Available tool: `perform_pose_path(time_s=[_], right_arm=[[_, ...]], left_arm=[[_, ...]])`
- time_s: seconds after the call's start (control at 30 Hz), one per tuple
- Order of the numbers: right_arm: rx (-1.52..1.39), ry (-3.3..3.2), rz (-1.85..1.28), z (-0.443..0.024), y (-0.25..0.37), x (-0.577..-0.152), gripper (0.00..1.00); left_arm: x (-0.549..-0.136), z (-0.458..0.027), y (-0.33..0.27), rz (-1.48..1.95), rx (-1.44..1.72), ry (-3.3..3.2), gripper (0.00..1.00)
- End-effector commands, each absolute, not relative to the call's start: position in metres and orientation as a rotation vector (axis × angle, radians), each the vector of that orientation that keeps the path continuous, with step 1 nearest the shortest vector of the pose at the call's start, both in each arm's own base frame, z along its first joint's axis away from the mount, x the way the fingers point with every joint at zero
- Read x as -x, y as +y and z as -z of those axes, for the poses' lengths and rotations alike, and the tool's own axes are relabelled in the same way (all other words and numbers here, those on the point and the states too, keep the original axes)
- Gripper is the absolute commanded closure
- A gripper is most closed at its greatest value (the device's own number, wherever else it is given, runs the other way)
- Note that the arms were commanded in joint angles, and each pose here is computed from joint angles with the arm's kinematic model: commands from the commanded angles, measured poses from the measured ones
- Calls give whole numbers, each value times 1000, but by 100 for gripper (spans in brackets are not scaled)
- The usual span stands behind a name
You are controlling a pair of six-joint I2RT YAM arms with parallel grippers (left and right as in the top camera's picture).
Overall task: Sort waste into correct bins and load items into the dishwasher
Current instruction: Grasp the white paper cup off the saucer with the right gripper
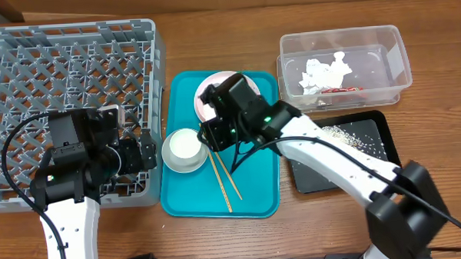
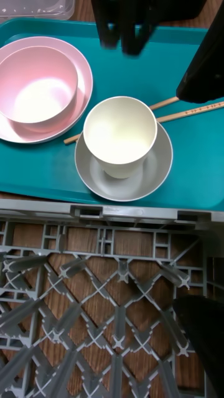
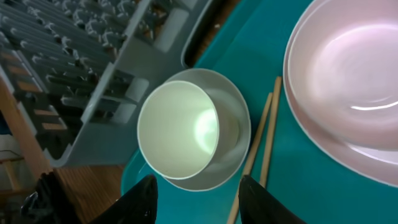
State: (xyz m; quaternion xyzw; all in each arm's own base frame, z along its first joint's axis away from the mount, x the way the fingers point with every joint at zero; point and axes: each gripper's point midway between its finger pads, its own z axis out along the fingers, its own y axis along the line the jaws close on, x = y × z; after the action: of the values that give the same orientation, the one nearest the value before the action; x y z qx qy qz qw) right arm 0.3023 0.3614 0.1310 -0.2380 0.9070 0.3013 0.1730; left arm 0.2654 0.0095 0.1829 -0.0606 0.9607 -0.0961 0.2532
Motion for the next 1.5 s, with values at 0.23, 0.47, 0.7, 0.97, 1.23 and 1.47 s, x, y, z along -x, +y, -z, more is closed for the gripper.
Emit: perform_pose_path(time_s=[0.23,0.47,0.7,0.97,1.23,1.47], right_arm=[[526,2663,-821,-96,375,-310,57],[535,2706,-810,-77,380,-303,68],[527,2747,-770,-71,373,-299,78],[505,2756,-730,-71,366,-301,92],[378,2593,-792,-143,335,-338,96],[229,2562,-805,-190,279,-350,96]], left_arm=[[-270,-190,10,266,148,2592,0],[-270,-190,10,266,148,2591,0],[-270,-190,10,266,148,2592,0],[-270,-190,10,266,148,2592,0],[-271,-191,10,266,147,2585,0],[-285,-205,-8,465,275,2497,0]])
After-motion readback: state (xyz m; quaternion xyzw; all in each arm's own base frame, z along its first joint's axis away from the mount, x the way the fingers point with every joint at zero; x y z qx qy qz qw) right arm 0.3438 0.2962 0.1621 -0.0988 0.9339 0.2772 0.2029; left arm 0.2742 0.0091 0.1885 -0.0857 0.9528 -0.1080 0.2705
